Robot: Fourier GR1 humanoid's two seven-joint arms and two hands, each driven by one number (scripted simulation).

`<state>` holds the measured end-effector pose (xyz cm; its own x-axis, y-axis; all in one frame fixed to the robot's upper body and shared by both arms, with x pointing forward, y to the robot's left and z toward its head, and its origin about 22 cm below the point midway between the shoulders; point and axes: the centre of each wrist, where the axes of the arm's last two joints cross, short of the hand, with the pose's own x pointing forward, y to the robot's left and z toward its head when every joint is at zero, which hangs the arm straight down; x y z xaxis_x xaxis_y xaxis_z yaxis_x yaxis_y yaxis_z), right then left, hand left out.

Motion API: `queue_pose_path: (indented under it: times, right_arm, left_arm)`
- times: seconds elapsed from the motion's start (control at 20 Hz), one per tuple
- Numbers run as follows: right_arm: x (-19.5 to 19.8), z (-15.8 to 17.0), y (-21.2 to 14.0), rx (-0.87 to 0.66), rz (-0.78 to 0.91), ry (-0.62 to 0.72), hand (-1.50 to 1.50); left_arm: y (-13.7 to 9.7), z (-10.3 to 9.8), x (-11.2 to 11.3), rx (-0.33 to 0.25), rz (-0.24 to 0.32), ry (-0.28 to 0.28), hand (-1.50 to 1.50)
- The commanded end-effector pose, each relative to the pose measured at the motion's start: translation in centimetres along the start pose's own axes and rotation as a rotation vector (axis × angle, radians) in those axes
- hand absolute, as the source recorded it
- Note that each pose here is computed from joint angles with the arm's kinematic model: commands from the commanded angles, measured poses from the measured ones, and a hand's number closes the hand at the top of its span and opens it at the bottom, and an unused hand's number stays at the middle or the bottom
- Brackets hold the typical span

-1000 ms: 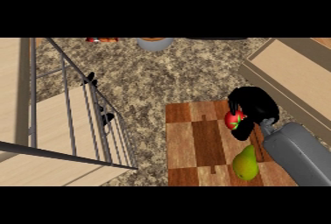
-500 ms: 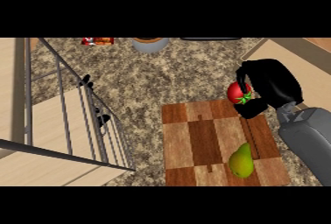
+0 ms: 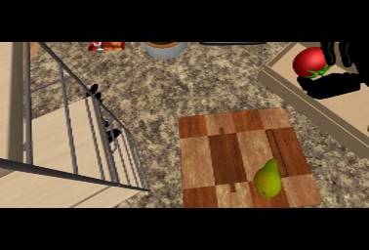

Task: Pick the tomato from the cutting board and place it in the cardboard box

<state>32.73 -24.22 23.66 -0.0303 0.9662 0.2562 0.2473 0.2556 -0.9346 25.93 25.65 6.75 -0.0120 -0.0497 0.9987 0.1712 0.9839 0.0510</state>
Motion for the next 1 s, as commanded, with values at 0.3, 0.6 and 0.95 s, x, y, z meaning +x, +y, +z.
queue_pose_path:
  times: [0.3,0.6,0.95]
  right_arm:
    - [-3.9,-1.9,-3.5,-0.057,0.065,0.147,1.50]
    - [-7.4,-2.3,-1.7,-0.050,0.050,0.122,1.50]
    - [-12.4,-2.5,1.9,-0.038,0.039,0.137,1.50]
  left_arm:
    - [4.4,2.6,-2.1,0.202,0.033,0.129,0.00]
    - [4.7,1.1,-1.5,0.204,0.043,0.128,0.00]
    - [4.5,1.3,-0.8,0.190,0.043,0.114,0.00]
